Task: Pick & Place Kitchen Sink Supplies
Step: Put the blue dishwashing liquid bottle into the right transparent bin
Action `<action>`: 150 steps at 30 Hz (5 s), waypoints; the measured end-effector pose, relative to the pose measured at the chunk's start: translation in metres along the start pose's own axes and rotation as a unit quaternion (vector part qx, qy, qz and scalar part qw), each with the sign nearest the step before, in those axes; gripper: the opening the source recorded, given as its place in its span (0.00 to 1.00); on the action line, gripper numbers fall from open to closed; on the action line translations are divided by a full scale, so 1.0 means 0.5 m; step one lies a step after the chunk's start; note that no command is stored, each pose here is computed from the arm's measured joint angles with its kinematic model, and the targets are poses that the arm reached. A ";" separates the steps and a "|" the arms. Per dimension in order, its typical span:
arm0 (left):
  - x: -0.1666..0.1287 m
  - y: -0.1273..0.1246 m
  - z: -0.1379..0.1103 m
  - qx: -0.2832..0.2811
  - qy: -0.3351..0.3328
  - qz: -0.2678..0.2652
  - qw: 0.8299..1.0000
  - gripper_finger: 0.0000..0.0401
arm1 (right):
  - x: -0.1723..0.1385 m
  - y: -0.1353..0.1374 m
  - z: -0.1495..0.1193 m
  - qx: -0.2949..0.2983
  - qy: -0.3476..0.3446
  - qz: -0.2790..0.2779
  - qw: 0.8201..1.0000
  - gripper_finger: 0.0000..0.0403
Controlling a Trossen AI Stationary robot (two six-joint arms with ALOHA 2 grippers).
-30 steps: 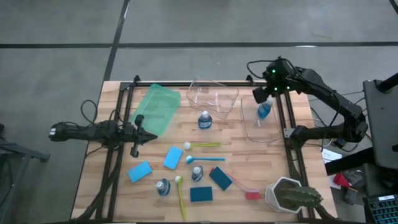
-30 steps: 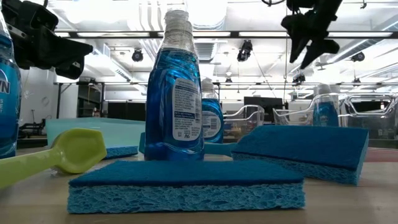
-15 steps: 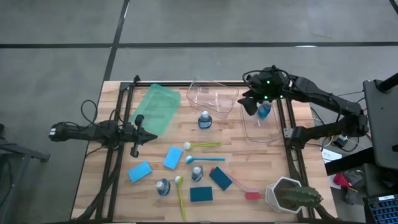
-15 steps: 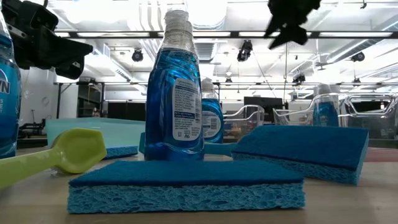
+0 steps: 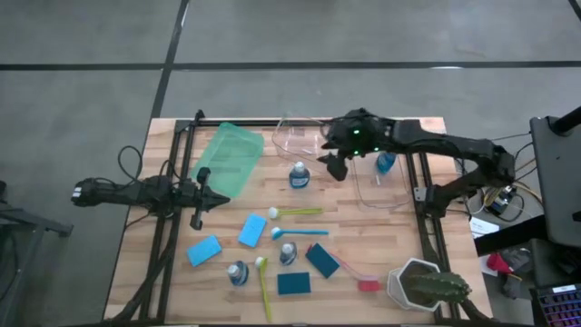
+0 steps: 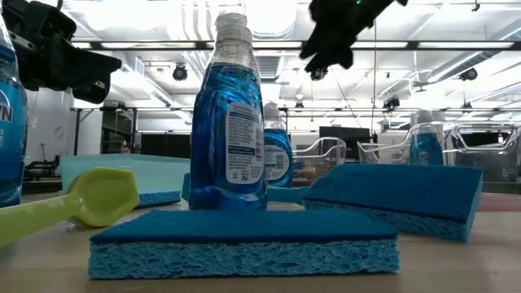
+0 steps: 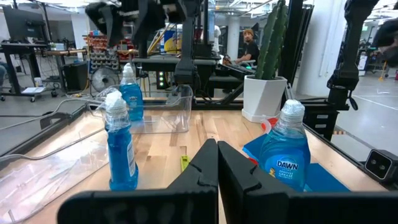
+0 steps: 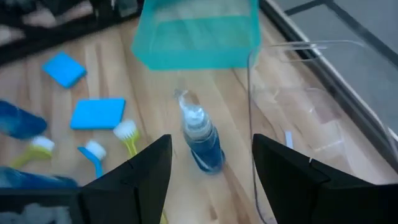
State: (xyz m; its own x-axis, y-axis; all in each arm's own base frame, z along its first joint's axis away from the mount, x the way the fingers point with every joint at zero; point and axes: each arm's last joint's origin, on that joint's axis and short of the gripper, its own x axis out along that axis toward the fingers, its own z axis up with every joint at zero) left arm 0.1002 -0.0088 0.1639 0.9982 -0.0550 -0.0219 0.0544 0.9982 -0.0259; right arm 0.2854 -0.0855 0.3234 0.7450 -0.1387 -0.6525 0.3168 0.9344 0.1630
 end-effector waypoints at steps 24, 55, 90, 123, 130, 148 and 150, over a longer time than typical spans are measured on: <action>0.000 0.000 0.000 0.000 0.000 0.000 1.000 0.00 | 0.158 0.032 0.046 -0.161 0.056 0.019 0.985 0.55; 0.000 0.000 0.000 0.000 0.001 0.000 1.000 0.00 | 0.222 0.028 0.011 -0.162 0.113 0.028 0.980 0.48; 0.000 0.000 0.000 0.000 0.001 0.000 1.000 0.00 | 0.119 0.059 0.083 -0.018 0.156 -0.010 0.987 0.33; 0.000 0.000 0.000 0.000 0.000 0.000 1.000 0.00 | -0.167 0.062 0.052 0.180 0.056 -0.246 0.951 0.34; 0.000 0.000 0.000 0.000 0.000 0.000 1.000 0.00 | -0.194 0.046 -0.009 0.222 0.060 -0.269 0.935 0.33; 0.000 0.000 0.000 0.000 0.000 0.000 1.000 0.00 | -0.144 -0.012 -0.112 0.333 0.064 -0.382 0.860 0.33; 0.000 0.000 0.000 0.000 0.000 0.000 1.000 0.00 | -0.133 -0.021 -0.117 0.333 0.067 -0.397 0.853 0.33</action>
State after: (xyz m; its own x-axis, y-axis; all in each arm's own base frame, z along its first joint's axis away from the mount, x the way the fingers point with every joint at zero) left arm 0.1003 -0.0088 0.1638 0.9982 -0.0549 -0.0227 0.0543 0.9982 -0.0258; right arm 0.1980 -0.0666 0.3217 0.0799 -0.5606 -0.8242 0.9864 0.1636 -0.0157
